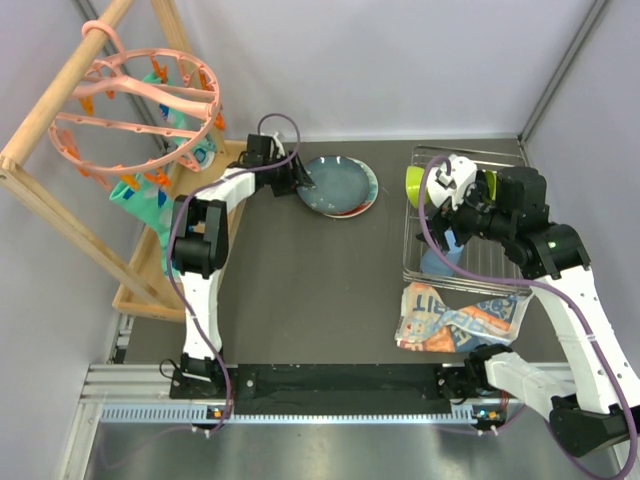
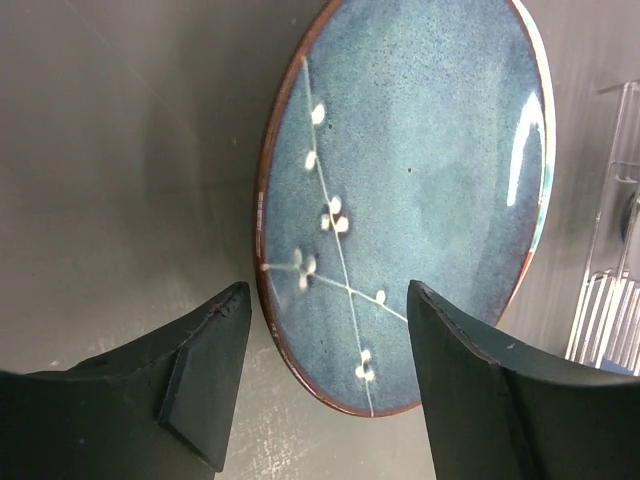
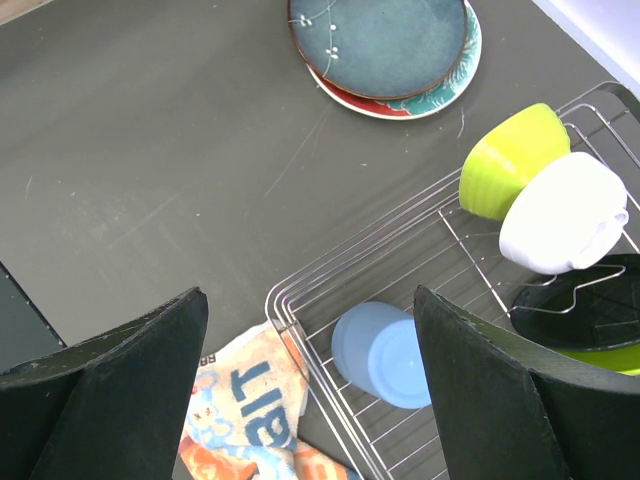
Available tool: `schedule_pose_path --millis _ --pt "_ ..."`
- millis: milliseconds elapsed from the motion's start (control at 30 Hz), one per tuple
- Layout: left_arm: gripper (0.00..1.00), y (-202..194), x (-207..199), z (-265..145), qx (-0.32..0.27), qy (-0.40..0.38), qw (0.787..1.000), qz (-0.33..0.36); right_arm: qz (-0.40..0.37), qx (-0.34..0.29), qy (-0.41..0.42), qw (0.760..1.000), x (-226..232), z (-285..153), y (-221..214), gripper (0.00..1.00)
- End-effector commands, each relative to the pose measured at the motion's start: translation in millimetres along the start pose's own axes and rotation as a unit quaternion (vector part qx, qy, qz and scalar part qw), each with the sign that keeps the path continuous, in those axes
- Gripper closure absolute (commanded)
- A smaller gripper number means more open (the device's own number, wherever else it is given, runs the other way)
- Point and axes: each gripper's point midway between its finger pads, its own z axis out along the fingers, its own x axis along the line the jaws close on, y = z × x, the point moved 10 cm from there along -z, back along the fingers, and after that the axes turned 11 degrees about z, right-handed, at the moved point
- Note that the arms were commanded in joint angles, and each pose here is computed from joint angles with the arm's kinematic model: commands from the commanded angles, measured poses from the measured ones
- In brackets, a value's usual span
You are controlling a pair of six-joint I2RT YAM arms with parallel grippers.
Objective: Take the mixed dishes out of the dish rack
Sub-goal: Place the plate at the center of the board.
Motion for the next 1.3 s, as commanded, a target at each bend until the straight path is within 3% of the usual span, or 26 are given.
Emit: schedule_pose_path --millis 0,700,933,1267 --pt "0.32 9.4 -11.9 2.0 -0.008 0.022 0.999 0.044 -0.012 -0.022 0.006 1.0 1.9 -3.1 5.4 0.16" --pt "0.31 4.7 -30.2 9.5 0.011 0.062 0.993 0.104 -0.012 -0.024 -0.001 1.0 1.1 -2.6 2.5 0.16" --pt "0.31 1.2 -39.4 10.1 0.014 0.072 0.989 0.128 -0.002 -0.028 -0.078 0.997 -12.8 -0.1 6.9 0.16" --pt "0.31 -1.4 -37.1 2.0 0.014 0.095 0.985 0.143 0.028 -0.024 -0.227 0.973 -40.8 4.7 10.9 0.16"
